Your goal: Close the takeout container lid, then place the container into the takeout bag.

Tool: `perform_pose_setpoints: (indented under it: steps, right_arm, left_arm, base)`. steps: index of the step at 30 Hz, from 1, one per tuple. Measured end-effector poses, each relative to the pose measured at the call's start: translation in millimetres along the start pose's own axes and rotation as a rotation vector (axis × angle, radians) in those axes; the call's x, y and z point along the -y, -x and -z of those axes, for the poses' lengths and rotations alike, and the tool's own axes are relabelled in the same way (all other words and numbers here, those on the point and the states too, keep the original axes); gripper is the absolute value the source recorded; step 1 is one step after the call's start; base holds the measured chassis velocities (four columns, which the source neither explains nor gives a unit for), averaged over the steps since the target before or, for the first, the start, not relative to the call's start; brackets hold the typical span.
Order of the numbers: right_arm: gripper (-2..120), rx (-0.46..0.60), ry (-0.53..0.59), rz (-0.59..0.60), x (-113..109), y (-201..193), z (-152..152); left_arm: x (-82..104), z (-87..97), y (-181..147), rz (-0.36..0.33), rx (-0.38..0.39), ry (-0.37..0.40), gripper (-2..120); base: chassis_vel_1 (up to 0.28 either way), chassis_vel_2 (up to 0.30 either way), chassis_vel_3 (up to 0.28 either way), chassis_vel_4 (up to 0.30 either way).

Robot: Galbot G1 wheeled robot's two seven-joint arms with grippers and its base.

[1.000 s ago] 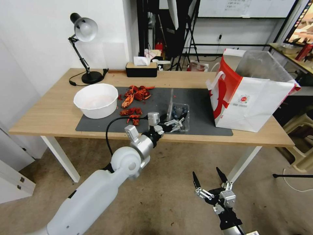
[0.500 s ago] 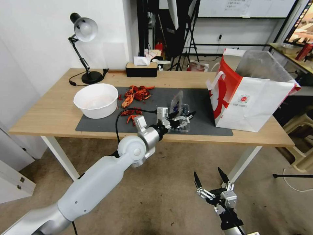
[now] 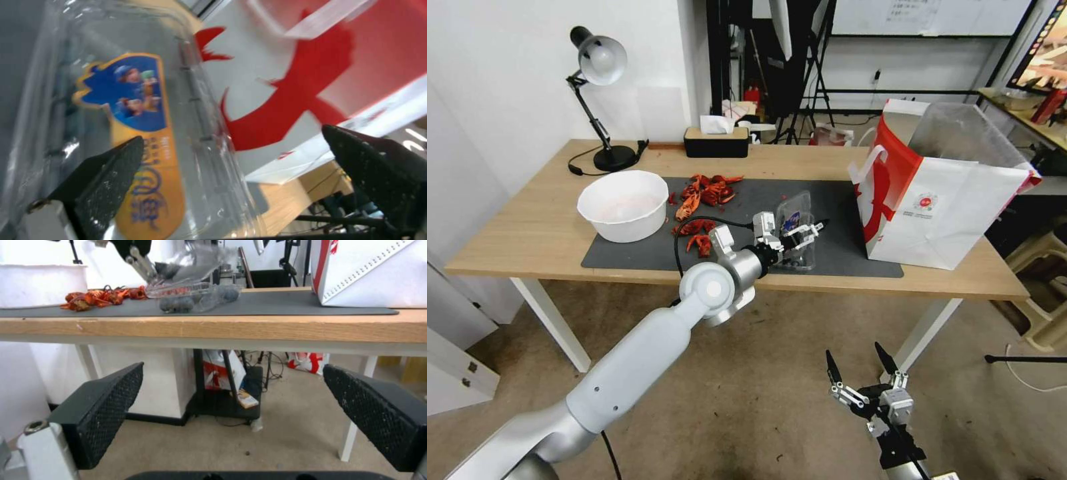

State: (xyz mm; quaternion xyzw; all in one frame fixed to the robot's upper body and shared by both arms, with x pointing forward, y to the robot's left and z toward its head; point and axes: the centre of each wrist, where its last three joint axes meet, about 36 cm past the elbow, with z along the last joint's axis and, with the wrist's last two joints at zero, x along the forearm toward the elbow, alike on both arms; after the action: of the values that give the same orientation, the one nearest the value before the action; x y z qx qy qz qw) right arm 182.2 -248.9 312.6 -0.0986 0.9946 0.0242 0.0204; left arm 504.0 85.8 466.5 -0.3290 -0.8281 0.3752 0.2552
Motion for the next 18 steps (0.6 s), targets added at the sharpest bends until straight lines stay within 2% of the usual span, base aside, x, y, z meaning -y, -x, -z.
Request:
perform_pose_setpoints:
  steps: [2,3,6,8,10,12,13,15,18]
  right_arm:
    - [100,-0.001,-0.001,-0.001,1.0,-0.2,-0.3]
    - [100,-0.001,-0.001,-0.001,1.0,-0.2,-0.3]
    - [100,0.0,0.0,-0.003,1.0,-0.4,-0.7]
    - [100,0.001,0.0,-0.003,1.0,-0.4,-0.8]
    - [100,0.003,0.002,-0.003,0.9,-0.8,-1.0]
    - [100,0.004,0.002,-0.004,0.8,-1.0,-1.0]
    - [100,0.004,0.004,-0.004,0.8,-1.5,-1.1]
    - [100,0.004,0.004,-0.004,1.0,-1.7,-1.1]
    - [100,0.009,0.006,-0.001,1.3,-1.4,0.9]
  left_arm:
    - [4.4,2.2,2.2,0.039,-0.029,-0.05,92]
    - [4.4,2.2,2.2,0.039,-0.029,-0.05,92]
    - [13.9,6.0,5.8,0.081,-0.05,-0.077,79]
    - [15.9,6.2,6.5,0.091,-0.054,-0.078,76]
    - [21.2,6.7,9.5,0.135,-0.063,-0.075,65]
    - [21.8,6.3,9.9,0.144,-0.065,-0.073,63]
    - [23.8,6.3,10.1,0.168,-0.075,-0.064,54]
    - [25.3,6.6,9.9,0.177,-0.08,-0.059,51]
    - [28.9,7.0,9.3,0.215,-0.1,-0.033,35]
  base:
    - [0.0,0.0,0.0,0.0]
    - [0.0,0.0,0.0,0.0]
    - [0.0,0.0,0.0,0.0]
    - [0.0,0.0,0.0,0.0]
    - [0.0,0.0,0.0,0.0]
    - [0.0,0.0,0.0,0.0]
    - [0.0,0.0,0.0,0.0]
    - [0.0,0.0,0.0,0.0]
    - [0.0,0.0,0.0,0.0]
